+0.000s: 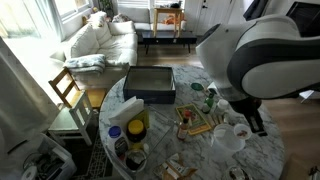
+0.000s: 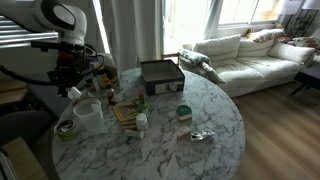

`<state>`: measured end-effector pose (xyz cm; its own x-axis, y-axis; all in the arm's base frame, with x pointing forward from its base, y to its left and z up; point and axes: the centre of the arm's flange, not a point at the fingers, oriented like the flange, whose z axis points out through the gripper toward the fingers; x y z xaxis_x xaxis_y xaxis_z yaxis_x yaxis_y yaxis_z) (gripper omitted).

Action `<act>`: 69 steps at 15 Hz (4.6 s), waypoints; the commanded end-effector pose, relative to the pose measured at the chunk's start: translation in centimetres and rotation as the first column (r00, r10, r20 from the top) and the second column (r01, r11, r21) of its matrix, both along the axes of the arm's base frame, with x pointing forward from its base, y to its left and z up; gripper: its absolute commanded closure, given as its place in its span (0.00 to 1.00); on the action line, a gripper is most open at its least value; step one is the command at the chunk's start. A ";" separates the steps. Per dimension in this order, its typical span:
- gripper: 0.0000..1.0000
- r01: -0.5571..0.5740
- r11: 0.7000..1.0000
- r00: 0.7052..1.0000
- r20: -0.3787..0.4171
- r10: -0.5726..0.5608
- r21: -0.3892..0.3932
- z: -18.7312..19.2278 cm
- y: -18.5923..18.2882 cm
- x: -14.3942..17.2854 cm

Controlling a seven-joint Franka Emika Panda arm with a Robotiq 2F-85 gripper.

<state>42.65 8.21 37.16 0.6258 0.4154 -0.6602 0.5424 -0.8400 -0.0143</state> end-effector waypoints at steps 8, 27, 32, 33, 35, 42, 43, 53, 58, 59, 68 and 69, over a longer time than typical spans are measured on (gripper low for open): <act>0.96 -0.048 0.990 0.999 -0.031 0.044 -0.136 -0.5 0.0 0.1; 0.86 -0.264 0.858 0.964 -0.080 0.255 -0.441 -2.9 2.7 0.2; 0.86 -0.264 0.858 0.964 -0.079 0.255 -0.441 -2.9 2.7 0.2; 0.96 -0.269 0.849 0.962 -0.088 0.258 -0.455 -2.9 2.7 0.1; 0.96 -0.275 0.839 0.960 -0.094 0.262 -0.470 -2.8 2.6 0.1; 0.96 -0.280 0.857 0.959 -0.079 0.273 -0.433 -1.9 2.4 0.1; 0.96 -0.286 0.868 0.957 -0.068 0.283 -0.406 -1.4 2.4 0.1; 0.96 -0.413 0.891 0.907 -0.169 0.385 -0.189 -0.4 1.2 -0.1; 0.96 -0.508 0.789 0.850 -0.345 0.397 -0.345 -2.4 4.8 -0.8; 0.96 -0.517 0.775 0.845 -0.362 0.393 -0.364 -3.0 5.6 -1.2; 0.96 -0.347 0.714 0.936 -0.266 0.228 -0.609 -7.3 6.7 -3.1; 0.96 -0.314 0.713 0.949 -0.234 0.212 -0.627 -7.6 6.7 -3.0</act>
